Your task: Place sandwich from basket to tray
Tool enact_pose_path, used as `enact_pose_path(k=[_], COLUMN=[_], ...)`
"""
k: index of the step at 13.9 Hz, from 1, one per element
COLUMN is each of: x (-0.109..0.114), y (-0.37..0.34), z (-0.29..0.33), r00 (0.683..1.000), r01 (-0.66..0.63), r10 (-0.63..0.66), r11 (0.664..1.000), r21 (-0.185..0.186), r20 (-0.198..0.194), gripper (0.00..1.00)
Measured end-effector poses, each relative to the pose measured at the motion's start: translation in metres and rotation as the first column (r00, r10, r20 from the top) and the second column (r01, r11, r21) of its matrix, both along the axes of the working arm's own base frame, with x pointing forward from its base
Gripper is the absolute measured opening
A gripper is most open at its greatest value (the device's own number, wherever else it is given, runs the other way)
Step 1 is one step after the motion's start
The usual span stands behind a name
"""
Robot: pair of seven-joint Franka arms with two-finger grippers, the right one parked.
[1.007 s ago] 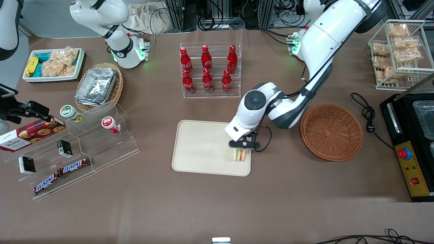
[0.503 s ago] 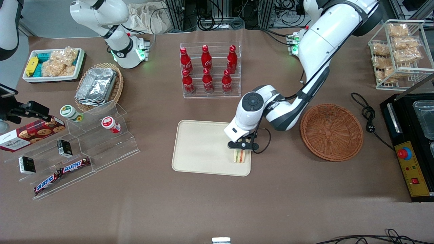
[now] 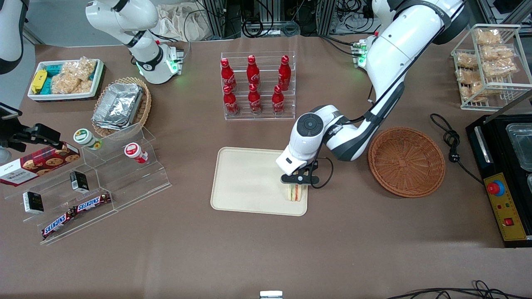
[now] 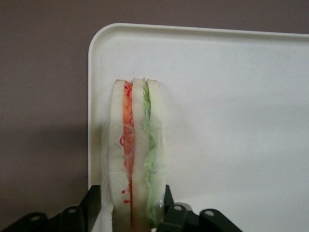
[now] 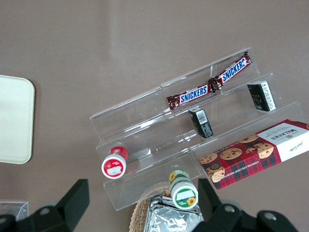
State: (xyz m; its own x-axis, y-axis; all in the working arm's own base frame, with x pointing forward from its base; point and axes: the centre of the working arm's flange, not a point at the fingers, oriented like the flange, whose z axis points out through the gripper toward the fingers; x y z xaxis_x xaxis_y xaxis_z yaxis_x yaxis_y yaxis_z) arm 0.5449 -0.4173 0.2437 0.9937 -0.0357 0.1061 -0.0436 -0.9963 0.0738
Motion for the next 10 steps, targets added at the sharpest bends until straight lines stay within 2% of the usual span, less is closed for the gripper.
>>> enact_pose_path(k=[3,4,6,10], x=[0.013,0.02,0.038,0.055], y=[0.001,0.005,0.026,0.07], z=[0.02,0.035,0.075,0.163], r00=[0.998,0.995,0.986,0.957], r01=[-0.061,-0.082,-0.134,-0.257], r10=[0.062,0.084,0.139,0.265], r11=[0.998,0.996,0.99,0.963], r21=[-0.029,-0.04,-0.052,-0.076], r20=[0.033,0.055,0.096,0.122], gripper=[0.95,0.99,0.99,0.99])
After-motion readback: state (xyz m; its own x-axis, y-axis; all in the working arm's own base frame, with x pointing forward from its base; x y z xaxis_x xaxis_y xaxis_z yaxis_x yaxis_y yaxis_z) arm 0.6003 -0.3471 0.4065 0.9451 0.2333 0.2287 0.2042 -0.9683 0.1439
